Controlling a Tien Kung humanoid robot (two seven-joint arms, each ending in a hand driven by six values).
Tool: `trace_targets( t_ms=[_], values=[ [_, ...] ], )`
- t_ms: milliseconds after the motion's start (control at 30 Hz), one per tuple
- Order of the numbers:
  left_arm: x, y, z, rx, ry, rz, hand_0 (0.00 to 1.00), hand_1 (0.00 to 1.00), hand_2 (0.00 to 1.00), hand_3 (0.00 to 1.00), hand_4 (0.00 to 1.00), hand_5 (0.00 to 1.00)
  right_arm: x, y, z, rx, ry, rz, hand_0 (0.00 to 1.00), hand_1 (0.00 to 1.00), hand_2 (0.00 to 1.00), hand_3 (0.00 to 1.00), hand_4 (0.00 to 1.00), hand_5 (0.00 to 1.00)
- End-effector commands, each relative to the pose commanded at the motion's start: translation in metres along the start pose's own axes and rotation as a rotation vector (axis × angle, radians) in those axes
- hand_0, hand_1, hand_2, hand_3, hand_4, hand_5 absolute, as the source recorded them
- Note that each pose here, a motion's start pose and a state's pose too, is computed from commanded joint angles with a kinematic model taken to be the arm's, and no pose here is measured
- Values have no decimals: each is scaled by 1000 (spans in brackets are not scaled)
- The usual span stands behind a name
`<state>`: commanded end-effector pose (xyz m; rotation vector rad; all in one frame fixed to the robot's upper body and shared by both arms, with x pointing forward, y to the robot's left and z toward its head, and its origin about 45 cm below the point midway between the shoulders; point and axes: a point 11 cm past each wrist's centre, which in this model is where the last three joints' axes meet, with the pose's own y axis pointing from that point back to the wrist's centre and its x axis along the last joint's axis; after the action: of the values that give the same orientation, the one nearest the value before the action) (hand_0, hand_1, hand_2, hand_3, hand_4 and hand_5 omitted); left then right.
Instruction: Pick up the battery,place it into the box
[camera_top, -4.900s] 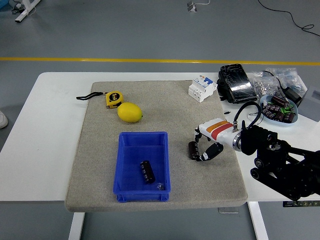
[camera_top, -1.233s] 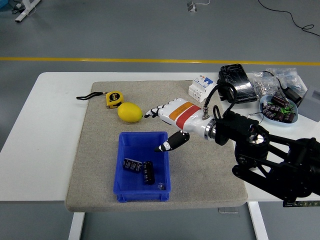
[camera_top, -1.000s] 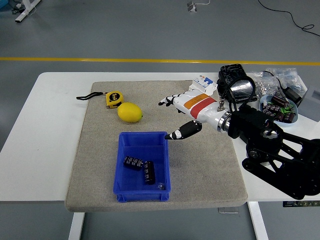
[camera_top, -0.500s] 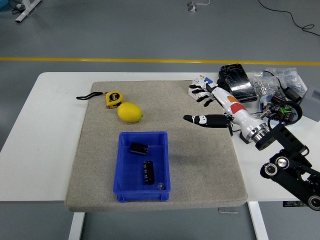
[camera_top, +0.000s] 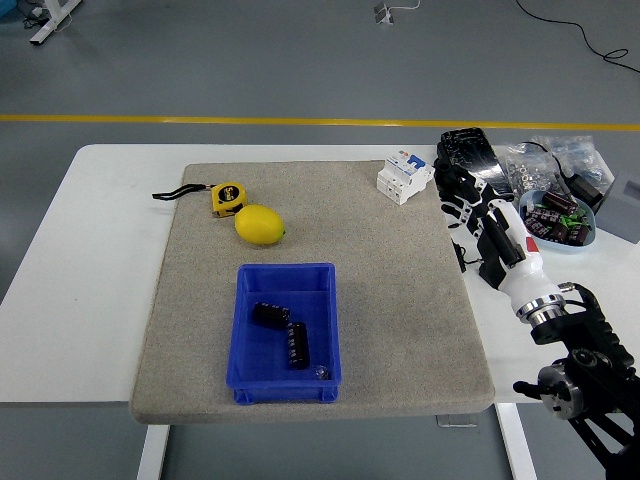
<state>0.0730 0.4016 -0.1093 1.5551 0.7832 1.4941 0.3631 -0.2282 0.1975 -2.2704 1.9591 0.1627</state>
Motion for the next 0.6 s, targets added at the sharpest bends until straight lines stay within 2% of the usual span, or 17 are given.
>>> trace_targets(
  t_ms=[33,67,600],
  values=[
    [0,0,0,-1,0,0,550,577,630,582,627,604,1,2,3,2,-10,10,968,916,927,960,998,888],
    [0,0,1,-2,-1,0,550,577,629,582,627,605,1,4,5,3,-13,14,998,934,938,977,998,930],
    [0,1,9,-20,-1,0,550,577,628,582,626,605,17,16,26,-31,9,78,998,932,935,978,998,948]
  ],
)
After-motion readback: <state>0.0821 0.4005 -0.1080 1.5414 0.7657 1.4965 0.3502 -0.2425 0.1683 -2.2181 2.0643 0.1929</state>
